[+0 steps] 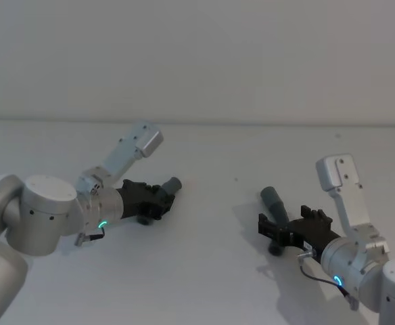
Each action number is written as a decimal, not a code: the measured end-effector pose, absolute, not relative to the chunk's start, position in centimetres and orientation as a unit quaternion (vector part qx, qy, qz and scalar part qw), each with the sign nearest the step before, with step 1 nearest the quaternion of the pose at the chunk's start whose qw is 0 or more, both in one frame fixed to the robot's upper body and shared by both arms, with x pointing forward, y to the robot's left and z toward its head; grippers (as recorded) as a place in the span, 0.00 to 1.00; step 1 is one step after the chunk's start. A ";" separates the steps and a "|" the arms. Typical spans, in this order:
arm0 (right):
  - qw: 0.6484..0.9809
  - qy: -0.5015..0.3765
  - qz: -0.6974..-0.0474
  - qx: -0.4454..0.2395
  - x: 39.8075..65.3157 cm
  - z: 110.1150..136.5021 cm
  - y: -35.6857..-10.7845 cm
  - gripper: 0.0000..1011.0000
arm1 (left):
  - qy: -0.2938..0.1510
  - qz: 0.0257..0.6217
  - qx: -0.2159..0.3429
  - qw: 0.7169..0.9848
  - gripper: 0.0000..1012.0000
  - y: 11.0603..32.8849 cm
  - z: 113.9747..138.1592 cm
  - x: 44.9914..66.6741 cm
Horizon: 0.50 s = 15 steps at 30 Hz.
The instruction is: Use both hands to pick up one end of the pipe from the table, align the ends, and insert them.
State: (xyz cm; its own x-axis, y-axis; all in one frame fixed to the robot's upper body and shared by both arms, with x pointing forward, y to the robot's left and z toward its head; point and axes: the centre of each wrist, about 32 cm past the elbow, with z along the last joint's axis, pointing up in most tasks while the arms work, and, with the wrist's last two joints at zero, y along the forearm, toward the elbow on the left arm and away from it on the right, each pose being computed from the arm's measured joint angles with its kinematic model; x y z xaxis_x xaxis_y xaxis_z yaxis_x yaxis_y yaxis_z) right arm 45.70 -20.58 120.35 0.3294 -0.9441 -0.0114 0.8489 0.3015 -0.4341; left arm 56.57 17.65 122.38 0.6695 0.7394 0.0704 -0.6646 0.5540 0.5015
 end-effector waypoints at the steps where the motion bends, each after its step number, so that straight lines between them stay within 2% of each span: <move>1: 0.795 0.135 -0.564 -0.179 45.7 120.3 -20.6 0.99 | 0.074 0.400 0.252 0.878 0.34 17.7 122.4 56.6; 15: 0.789 0.152 -0.565 -0.187 46.3 120.4 -20.4 0.99 | 0.074 0.400 0.252 0.878 0.34 17.7 122.4 56.6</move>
